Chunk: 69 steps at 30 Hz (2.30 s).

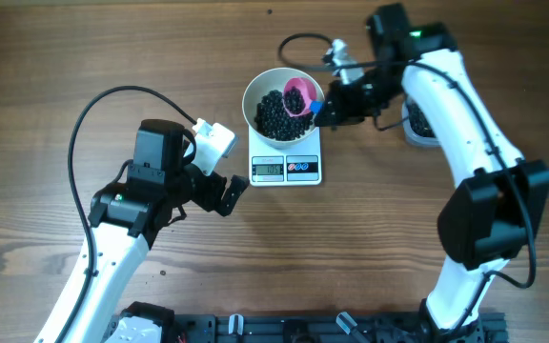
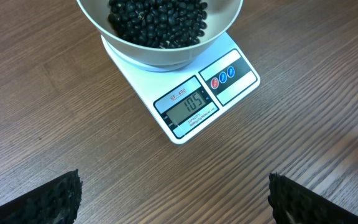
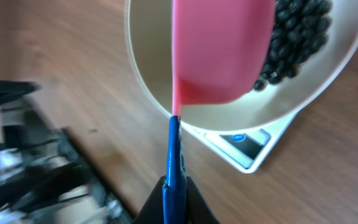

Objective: Scoop item into bowl and weigh 150g on scale
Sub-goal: 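Carry filled pink scoop from tub over the white bowl, then tip pink scoop with right gripper to pour beans into bowl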

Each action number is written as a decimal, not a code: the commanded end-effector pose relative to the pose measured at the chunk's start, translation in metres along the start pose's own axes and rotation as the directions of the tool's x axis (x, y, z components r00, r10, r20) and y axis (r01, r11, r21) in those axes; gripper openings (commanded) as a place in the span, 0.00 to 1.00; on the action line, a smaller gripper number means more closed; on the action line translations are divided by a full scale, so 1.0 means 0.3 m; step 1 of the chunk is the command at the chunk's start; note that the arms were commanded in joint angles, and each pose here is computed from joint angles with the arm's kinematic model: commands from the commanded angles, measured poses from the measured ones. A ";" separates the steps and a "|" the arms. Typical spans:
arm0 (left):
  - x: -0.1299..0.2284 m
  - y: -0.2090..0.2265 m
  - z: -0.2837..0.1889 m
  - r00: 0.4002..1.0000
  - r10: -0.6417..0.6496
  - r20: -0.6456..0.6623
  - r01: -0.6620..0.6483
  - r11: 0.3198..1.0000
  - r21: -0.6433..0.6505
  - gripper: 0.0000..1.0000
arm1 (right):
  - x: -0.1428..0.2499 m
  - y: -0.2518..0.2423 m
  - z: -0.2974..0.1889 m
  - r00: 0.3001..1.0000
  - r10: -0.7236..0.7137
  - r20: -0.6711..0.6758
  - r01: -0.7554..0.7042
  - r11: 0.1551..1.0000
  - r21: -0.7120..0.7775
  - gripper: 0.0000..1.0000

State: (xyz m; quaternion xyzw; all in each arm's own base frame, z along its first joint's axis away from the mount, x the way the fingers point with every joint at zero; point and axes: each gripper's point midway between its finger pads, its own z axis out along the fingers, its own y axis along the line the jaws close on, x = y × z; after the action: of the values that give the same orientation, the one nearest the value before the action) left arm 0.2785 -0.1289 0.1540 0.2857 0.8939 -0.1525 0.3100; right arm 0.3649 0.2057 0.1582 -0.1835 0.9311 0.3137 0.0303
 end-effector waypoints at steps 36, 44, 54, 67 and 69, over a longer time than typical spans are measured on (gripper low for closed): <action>0.012 -0.012 0.013 1.000 0.000 -0.010 0.001 1.000 0.021 1.00 | -0.127 0.027 -0.100 0.959 -0.279 0.042 0.187 0.739 0.648 0.04; 0.012 -0.012 0.013 1.000 0.000 -0.010 0.001 1.000 0.021 1.00 | -0.125 0.044 -0.105 0.941 -0.338 -0.014 0.239 0.636 0.734 0.04; 0.012 -0.012 0.013 1.000 -0.001 -0.010 0.001 1.000 0.021 1.00 | -0.127 0.036 -0.109 0.944 -0.329 -0.005 0.230 0.647 0.727 0.04; 0.012 -0.012 0.013 1.000 0.000 -0.010 0.001 1.000 0.021 1.00 | -0.128 -0.018 -0.286 0.960 -0.179 0.213 0.053 0.869 0.492 0.04; 0.012 -0.012 0.013 1.000 0.000 -0.010 0.001 1.000 0.021 1.00 | -0.117 -0.050 -0.349 0.957 -0.153 0.248 0.009 0.866 0.500 0.04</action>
State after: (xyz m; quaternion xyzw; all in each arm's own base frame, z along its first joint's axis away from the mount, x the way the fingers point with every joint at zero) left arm 0.2785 -0.1289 0.1540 0.2856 0.8939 -0.1526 0.3099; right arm 0.4106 0.1624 0.1916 -0.2010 0.9631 0.0472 0.1725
